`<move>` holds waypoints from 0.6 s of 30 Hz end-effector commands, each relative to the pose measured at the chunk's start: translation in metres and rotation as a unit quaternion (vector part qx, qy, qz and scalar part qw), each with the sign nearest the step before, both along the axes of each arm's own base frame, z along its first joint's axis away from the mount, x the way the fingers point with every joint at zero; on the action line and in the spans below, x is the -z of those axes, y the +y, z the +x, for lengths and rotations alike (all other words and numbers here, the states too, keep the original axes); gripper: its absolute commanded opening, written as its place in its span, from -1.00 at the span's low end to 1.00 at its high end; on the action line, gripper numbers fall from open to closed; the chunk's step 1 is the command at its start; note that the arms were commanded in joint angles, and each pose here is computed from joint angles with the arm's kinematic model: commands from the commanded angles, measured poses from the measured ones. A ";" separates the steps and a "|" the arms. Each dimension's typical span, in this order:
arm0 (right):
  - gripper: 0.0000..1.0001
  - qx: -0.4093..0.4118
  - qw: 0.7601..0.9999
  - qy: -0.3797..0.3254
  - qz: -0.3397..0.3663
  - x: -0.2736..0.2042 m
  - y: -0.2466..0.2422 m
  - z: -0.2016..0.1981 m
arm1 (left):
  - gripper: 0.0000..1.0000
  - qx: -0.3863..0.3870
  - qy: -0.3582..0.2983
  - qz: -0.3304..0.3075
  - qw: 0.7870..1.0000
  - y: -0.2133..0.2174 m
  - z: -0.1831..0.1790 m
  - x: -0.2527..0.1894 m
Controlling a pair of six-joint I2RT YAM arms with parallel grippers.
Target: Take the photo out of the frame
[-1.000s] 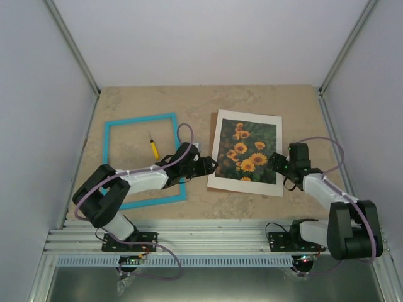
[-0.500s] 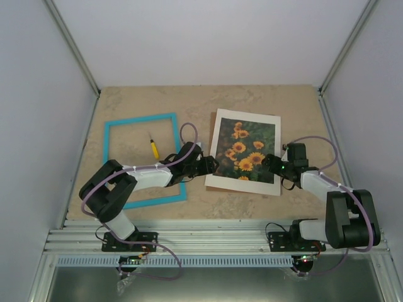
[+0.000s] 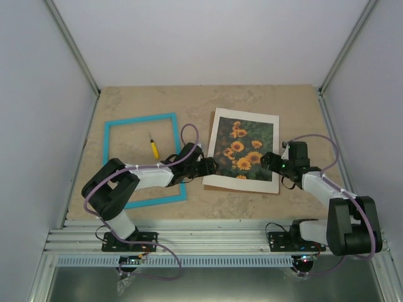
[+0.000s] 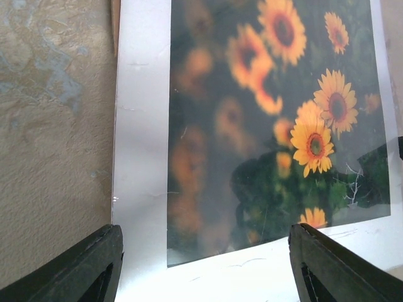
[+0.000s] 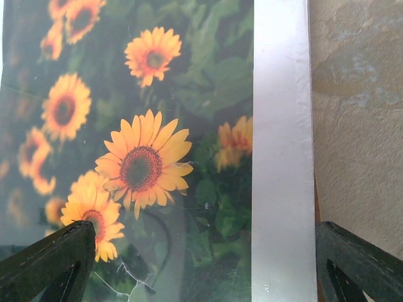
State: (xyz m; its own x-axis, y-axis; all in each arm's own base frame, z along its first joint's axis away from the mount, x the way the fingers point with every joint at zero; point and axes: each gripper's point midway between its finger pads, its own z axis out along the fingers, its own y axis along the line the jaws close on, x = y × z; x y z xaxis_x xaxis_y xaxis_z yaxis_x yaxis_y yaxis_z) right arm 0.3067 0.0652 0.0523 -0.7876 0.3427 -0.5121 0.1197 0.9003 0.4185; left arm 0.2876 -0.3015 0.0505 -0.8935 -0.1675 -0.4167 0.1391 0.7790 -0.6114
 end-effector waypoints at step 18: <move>0.89 -0.022 1.000 -0.020 -0.003 -0.022 0.008 0.008 | 0.48 -0.006 -0.030 0.003 1.000 0.000 0.007 -0.019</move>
